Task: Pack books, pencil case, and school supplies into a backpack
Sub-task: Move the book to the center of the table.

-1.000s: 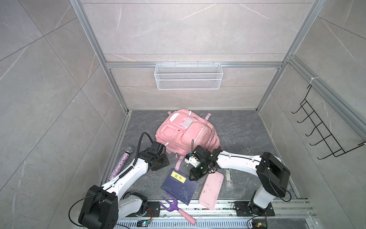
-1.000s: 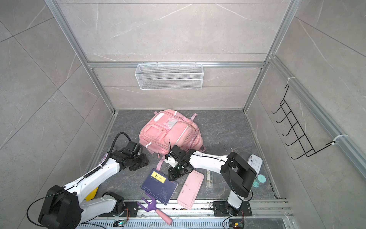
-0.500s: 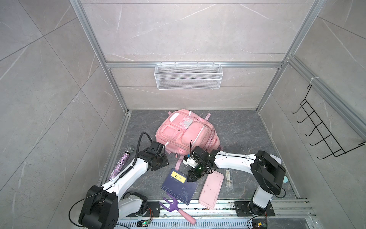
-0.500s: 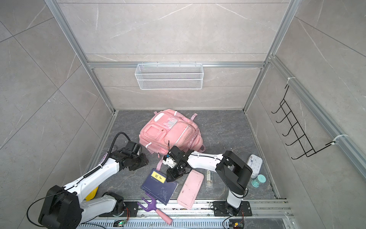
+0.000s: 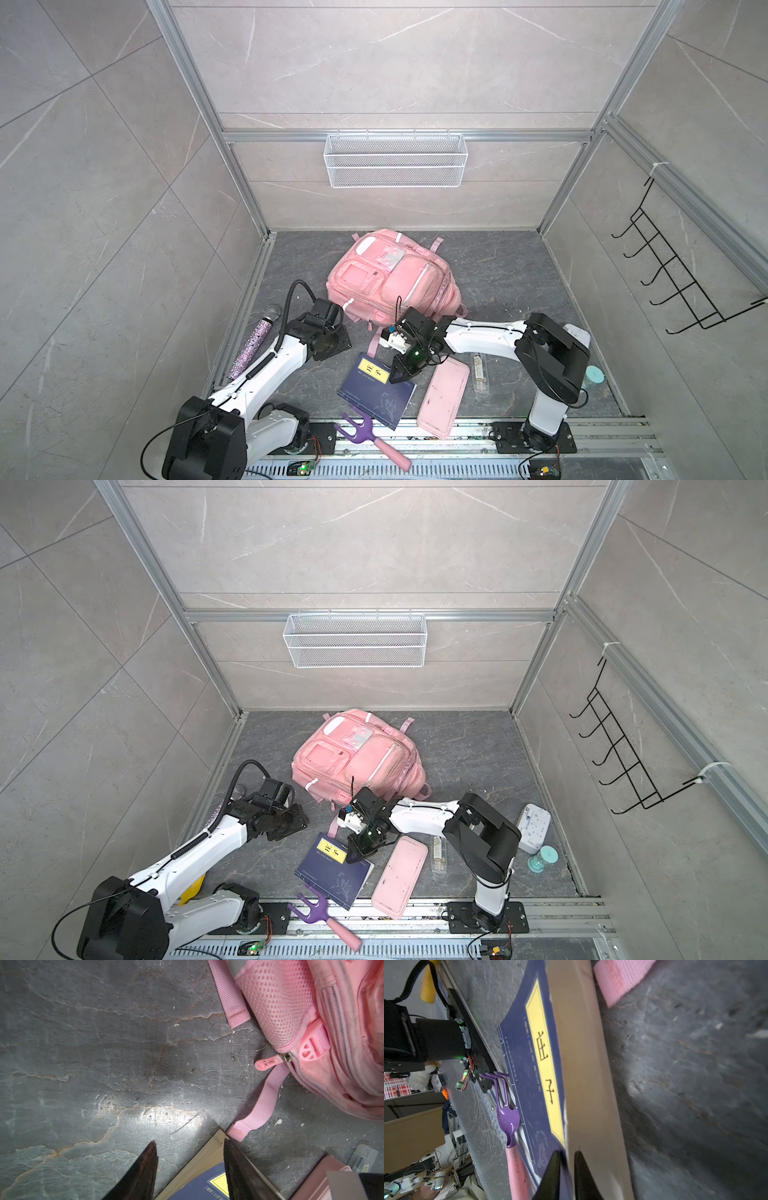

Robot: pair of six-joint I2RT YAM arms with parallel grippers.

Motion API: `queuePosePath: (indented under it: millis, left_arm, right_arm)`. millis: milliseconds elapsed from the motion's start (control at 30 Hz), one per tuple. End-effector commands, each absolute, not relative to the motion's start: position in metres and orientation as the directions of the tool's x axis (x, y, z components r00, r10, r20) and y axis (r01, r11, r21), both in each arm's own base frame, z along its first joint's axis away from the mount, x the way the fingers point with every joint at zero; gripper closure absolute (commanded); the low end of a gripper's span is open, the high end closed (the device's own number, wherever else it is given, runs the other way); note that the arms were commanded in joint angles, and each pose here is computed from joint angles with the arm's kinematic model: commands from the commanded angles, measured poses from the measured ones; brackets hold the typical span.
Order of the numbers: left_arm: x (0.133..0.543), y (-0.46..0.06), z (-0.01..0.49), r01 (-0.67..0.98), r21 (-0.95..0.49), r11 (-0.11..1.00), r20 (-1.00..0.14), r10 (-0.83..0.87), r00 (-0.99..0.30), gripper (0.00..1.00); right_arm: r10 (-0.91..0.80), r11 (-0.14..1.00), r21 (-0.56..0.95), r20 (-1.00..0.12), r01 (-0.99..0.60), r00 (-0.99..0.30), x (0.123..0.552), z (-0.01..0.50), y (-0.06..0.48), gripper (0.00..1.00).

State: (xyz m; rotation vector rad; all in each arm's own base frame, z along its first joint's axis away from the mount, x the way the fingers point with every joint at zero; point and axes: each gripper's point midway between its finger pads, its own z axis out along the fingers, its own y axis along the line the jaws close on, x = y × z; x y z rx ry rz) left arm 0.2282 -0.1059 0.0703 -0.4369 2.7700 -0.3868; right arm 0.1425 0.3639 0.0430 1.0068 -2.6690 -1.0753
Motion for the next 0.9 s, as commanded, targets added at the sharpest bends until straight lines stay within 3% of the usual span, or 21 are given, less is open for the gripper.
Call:
queuePosePath:
  millis: [0, 167, 533, 867]
  left_arm:
    - [0.225, -0.104, 0.073, -0.244, -0.315, 0.917, -0.259, -0.330, -0.908, 0.46]
    - [0.224, -0.099, 0.074, -0.253, -0.307, 0.917, -0.262, -0.337, -0.904, 0.46]
    - [0.222, -0.088, 0.084, -0.295, -0.317, 0.902, -0.273, -0.384, -0.882, 0.46]
    - [0.216, -0.095, 0.081, -0.348, -0.383, 0.856, -0.218, -0.450, -0.866, 0.46]
  right_arm:
    - [-0.606, 0.515, 0.660, -0.171, -0.547, -0.777, 0.149, 0.048, 0.376, 0.89]
    - [-0.570, 0.549, 0.643, -0.180, -0.535, -0.801, 0.166, 0.047, 0.383, 1.00]
    - [-0.388, 0.633, 0.653, -0.198, -0.416, -0.900, 0.217, 0.050, 0.385, 1.00]
    - [-0.212, 0.659, 0.701, -0.175, -0.273, -0.961, 0.251, 0.056, 0.434, 1.00]
